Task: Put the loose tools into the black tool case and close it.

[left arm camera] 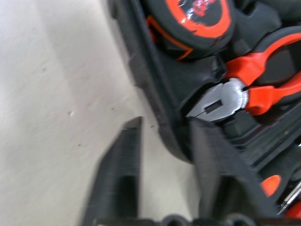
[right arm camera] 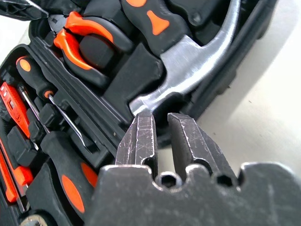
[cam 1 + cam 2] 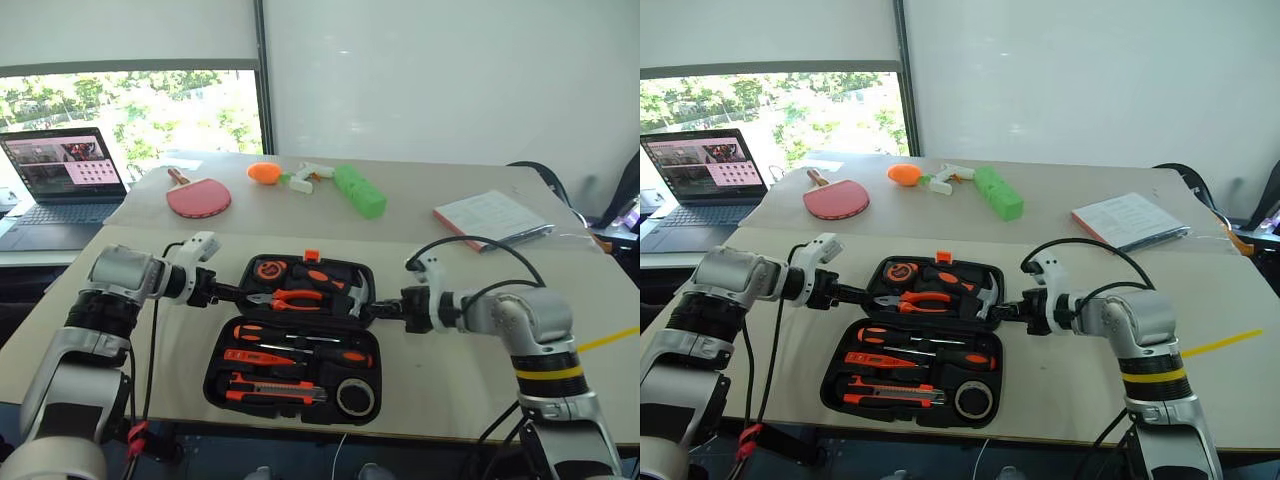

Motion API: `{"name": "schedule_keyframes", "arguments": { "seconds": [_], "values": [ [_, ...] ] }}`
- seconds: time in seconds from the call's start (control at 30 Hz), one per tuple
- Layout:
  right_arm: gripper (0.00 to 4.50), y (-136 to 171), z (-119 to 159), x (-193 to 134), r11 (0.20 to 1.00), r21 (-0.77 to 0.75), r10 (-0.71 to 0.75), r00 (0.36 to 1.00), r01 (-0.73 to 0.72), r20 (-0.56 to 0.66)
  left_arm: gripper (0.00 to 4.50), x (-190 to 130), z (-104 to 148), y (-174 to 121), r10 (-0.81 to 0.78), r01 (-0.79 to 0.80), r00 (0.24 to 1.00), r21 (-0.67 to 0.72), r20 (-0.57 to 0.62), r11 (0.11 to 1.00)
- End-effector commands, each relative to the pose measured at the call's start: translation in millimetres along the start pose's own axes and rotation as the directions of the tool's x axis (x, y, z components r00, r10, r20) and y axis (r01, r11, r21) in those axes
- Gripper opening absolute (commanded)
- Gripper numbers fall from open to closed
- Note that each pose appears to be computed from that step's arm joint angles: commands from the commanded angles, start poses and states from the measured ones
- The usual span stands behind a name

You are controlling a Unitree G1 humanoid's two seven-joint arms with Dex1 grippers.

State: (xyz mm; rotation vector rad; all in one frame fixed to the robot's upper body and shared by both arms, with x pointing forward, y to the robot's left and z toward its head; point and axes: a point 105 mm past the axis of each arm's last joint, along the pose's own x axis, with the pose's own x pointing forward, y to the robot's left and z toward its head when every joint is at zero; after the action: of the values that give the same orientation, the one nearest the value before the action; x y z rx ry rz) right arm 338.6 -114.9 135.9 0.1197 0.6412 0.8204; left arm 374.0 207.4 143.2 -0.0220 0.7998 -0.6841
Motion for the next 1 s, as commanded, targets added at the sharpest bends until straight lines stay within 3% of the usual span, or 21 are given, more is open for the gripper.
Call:
{"name": "schedule_keyframes", "arguments": {
  "seconds": [0.03, 0.13, 0.5, 0.83, 1.0],
  "values": [
    [0.69, 1, 3, 4, 1.000, -0.014, 0.001, 1.000, -0.001, 0.001, 0.04, -3, 3, 1, 0.013, -0.013, 1.000, 0.009, 0.016, 1.000],
    [0.05, 1, 1, 6, 1.000, 0.002, 0.008, 1.000, -0.008, -0.003, 0.00, -3, 4, 0, 0.012, -0.012, 1.000, 0.009, 0.021, 1.000],
    [0.05, 2, 0, 6, 1.000, 0.000, 0.014, 1.000, -0.014, 0.003, 0.00, -7, 5, 0, 0.003, -0.003, 0.999, 0.008, 0.037, 1.000],
    [0.05, 7, 13, -2, 0.999, -0.039, 0.040, 0.994, -0.037, 0.100, 0.00, -1, 6, -31, -0.148, 0.138, 0.984, 0.090, 0.104, 0.986],
    [0.05, 6, 16, -10, 0.997, -0.073, 0.013, 0.995, -0.006, 0.097, 0.00, -2, 1, -22, -0.110, 0.103, 0.989, 0.075, 0.095, 0.992]
  ]
}}
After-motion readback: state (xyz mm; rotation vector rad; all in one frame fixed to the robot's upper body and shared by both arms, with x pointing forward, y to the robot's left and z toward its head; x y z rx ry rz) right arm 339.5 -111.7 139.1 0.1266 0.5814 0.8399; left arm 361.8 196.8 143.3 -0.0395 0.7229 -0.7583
